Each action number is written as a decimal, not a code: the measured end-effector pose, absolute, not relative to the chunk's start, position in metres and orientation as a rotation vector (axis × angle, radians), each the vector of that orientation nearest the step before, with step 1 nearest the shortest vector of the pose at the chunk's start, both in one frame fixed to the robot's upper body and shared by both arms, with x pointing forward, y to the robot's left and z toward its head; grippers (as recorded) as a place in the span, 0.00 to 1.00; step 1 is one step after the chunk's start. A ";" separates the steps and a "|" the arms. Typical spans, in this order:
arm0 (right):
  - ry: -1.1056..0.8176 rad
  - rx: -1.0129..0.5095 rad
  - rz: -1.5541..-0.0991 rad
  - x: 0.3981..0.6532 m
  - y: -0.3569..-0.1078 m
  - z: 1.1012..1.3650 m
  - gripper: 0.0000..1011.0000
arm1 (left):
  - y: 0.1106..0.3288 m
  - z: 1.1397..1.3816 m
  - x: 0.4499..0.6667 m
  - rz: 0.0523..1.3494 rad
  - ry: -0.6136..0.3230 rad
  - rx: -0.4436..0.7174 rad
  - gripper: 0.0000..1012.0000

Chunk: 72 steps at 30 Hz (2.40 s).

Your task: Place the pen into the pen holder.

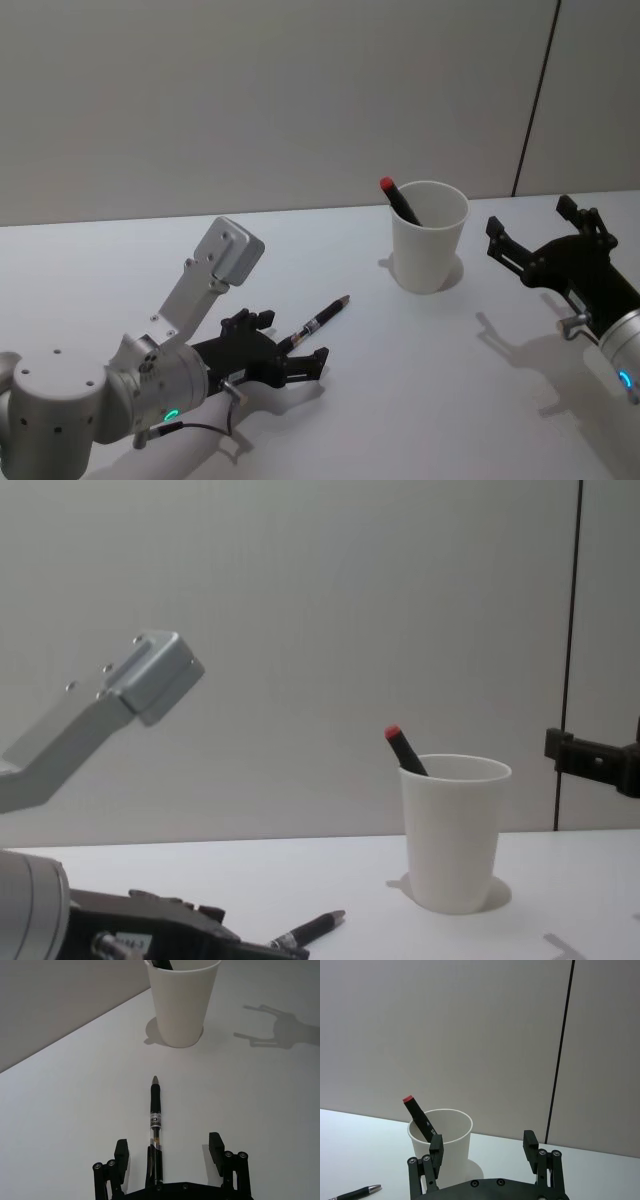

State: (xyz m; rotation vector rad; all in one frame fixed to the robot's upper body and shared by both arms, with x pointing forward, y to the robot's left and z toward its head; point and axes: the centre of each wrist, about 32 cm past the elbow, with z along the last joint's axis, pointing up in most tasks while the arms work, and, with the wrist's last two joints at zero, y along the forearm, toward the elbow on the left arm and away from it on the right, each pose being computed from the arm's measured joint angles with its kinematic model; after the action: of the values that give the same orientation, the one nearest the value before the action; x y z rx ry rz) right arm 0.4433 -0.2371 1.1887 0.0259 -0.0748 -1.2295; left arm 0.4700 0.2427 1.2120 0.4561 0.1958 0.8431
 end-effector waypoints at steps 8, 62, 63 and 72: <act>-0.075 0.026 -1.230 0.443 -0.237 1.189 0.99 | 0.242 1.210 0.470 0.841 0.227 0.468 0.99; -0.075 0.026 -1.229 0.443 -0.237 1.189 0.99 | 0.236 1.204 0.481 0.872 0.270 0.487 0.85; -0.075 0.026 -1.229 0.443 -0.237 1.189 0.99 | 0.236 1.204 0.481 0.872 0.270 0.487 0.85; -0.075 0.026 -1.229 0.443 -0.237 1.189 0.99 | 0.236 1.204 0.481 0.868 0.270 0.486 0.59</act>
State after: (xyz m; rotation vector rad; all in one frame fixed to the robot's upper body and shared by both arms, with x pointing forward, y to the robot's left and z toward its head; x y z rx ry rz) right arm 0.4433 -0.2371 1.1887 0.0259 -0.0748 -1.2295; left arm 0.4814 0.2357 1.2041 0.4863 0.2703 0.8685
